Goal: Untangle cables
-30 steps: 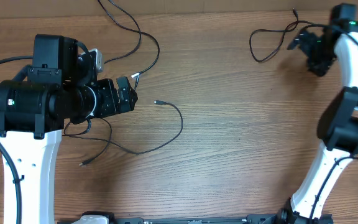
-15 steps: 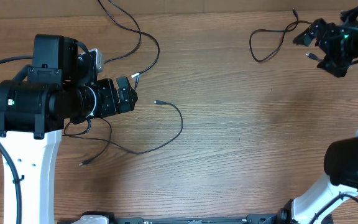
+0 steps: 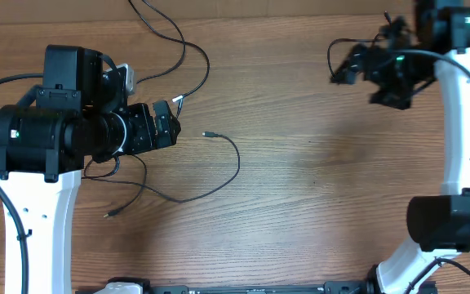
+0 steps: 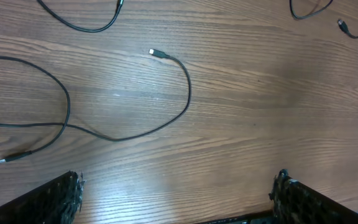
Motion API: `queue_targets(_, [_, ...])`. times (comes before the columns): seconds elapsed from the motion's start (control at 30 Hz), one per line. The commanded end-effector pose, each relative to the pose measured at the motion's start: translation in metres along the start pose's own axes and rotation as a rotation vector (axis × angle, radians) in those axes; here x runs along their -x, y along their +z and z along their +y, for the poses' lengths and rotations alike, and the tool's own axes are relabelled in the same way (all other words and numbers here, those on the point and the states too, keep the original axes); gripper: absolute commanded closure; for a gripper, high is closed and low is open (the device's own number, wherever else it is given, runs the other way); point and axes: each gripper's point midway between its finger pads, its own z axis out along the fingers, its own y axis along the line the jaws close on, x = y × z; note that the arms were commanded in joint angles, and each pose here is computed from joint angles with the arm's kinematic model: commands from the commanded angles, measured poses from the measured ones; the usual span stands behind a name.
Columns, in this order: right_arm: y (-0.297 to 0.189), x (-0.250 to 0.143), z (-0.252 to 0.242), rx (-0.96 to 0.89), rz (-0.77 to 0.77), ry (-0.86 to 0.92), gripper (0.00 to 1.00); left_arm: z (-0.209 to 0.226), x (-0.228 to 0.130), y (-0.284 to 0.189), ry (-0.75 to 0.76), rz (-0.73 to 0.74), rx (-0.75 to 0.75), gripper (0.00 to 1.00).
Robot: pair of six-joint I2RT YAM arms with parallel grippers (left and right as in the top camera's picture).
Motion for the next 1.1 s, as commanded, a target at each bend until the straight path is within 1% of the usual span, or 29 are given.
queue_targets(0.0, [0.0,-0.013,0.028,0.014,0.001,-0.104,0.01,-0.002,0.002,-0.004,0.021,-0.015,-0.001,0.01])
queue_targets(0.3, [0.046,-0.063,0.077,-0.086,0.111,-0.328,0.0,-0.002,0.002,-0.004,0.021,-0.015,-0.001,0.0])
queue_targets(0.43, [0.071,-0.08,0.095,-0.086,0.141,-0.395,0.0,-0.002,0.002,-0.004,0.021,-0.015,-0.001,0.0])
queue_targets(0.6, [0.107,-0.092,0.1,-0.091,0.165,-0.346,0.0,-0.002,0.002,-0.004,0.021,-0.015,-0.001,0.0])
queue_targets(0.73, [0.138,-0.099,0.09,-0.104,0.184,-0.294,0.0,-0.002,0.002,-0.004,0.021,-0.015,-0.001,0.0])
queue_targets(0.83, [0.157,-0.101,0.081,-0.117,0.187,-0.213,0.0,-0.002,0.002,-0.003,0.021,-0.015,-0.001,0.0])
queue_targets(0.93, [0.172,-0.104,0.073,-0.128,0.185,-0.171,0.0,-0.002,0.002,-0.003,0.021,-0.015,-0.001,0.0])
queue_targets(1.07, [0.188,-0.108,0.059,-0.207,0.155,-0.126,0.0,-0.002,0.002,-0.004,0.021,-0.015,-0.001,0.0])
